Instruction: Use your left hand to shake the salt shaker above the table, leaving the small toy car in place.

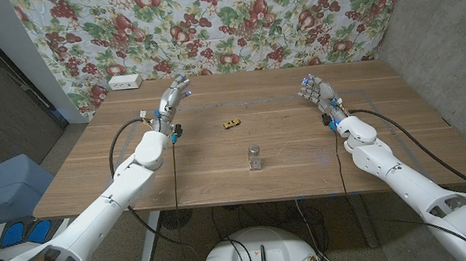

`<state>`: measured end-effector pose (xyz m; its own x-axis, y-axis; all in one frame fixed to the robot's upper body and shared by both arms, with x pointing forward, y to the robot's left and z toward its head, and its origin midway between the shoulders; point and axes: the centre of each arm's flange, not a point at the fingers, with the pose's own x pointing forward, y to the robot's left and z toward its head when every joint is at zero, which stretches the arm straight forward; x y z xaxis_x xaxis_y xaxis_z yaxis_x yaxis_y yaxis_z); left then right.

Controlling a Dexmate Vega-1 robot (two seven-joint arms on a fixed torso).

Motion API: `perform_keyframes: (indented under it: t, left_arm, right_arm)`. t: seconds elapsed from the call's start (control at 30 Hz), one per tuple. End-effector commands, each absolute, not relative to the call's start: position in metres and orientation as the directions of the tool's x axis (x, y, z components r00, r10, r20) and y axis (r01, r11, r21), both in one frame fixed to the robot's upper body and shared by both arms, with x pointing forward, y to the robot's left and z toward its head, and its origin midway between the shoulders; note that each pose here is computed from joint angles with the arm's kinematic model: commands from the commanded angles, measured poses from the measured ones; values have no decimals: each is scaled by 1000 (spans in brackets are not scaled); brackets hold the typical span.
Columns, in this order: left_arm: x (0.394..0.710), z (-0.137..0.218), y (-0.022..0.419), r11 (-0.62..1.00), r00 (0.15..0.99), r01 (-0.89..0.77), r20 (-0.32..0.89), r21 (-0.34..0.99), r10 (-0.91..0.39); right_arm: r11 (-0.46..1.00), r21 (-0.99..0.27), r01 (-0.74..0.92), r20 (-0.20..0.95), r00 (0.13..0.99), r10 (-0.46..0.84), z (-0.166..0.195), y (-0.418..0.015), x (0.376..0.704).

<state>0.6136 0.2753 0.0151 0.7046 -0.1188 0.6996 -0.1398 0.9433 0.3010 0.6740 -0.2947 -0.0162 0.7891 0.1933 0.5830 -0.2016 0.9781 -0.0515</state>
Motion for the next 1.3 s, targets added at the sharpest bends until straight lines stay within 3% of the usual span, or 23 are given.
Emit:
perform_keyframes:
  t: [0.03, 1.3]
  left_arm:
    - [600, 25, 272, 908, 668, -189, 727, 374, -160]
    - [565, 49, 243, 769, 575, -229, 720, 597, -388]
  right_arm:
    - [980, -48, -195, 584, 791, 186, -17, -291, 673]
    - [979, -39, -198, 600, 779, 181, -21, -287, 671]
